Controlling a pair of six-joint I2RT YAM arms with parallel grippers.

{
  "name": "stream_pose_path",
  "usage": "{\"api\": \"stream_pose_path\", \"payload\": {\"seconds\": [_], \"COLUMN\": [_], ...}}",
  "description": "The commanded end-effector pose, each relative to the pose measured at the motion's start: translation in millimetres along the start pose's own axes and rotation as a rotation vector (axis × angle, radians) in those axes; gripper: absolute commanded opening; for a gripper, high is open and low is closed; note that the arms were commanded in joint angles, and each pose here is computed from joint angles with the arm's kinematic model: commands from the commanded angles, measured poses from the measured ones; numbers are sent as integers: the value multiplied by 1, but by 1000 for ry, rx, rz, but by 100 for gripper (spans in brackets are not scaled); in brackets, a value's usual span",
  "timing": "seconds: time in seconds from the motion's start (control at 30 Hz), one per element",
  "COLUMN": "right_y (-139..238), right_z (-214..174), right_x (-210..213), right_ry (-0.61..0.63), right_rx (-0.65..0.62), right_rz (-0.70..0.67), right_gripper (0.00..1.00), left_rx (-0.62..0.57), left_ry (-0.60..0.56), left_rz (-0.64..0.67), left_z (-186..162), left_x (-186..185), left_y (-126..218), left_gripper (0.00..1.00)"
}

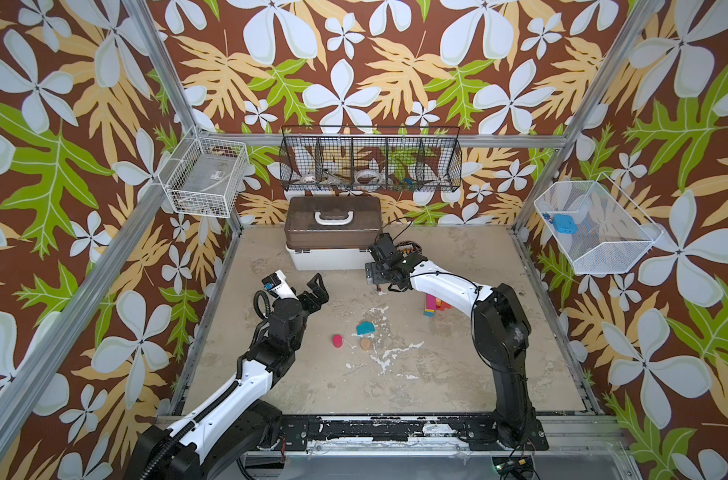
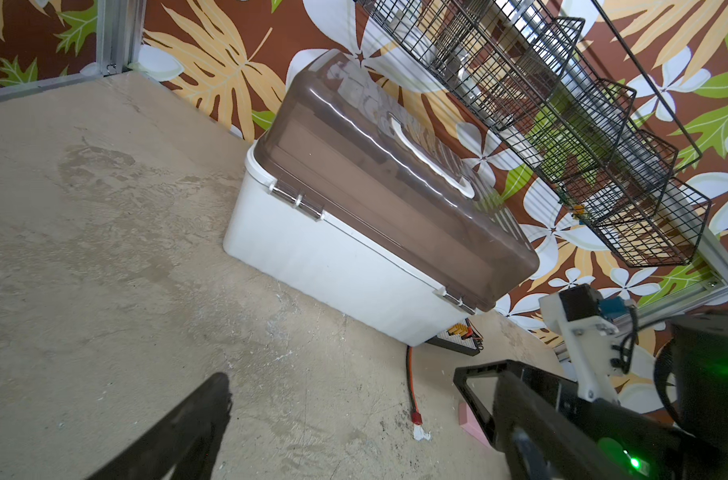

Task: Build the wood block tower

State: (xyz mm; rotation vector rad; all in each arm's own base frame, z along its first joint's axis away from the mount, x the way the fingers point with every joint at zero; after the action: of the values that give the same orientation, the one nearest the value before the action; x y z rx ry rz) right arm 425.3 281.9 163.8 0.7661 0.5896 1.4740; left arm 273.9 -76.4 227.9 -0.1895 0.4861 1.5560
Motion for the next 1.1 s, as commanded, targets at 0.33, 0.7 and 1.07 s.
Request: {"api": "stream_pose_path", "payload": {"seconds": [0.33, 0.7, 1.07], "right_y": [-56, -80, -71], "right_z": [-5, -22, -36], "right_x": [-46, -57, -63], "right_ry": [-9, 6, -2], "right_rx": [155, 241, 260], "right_rz": [-42, -22, -15], "right_gripper": [100, 100, 98], "left_rx": [-23, -20, -20], "left_ry": [14, 13, 15], "left_rz": [-9, -7, -11], "left_z": [6, 5, 5], "left_x": [-3, -2, -3], "left_y": [1, 1, 0], "left_gripper": [100, 100, 100]}}
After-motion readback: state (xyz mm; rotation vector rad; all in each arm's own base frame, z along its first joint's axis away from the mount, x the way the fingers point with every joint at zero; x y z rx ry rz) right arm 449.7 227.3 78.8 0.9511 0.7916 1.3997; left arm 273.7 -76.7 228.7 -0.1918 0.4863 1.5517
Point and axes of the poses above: each gripper's point midway between its finger pads, its own y axis back along the fingers, its own x axis along the line the jaws close on, z = x × y, the point moved 6 cm from there along y, back along the fingers, and after that the axes turned 12 degrees about -y, right-handed, at the moved point
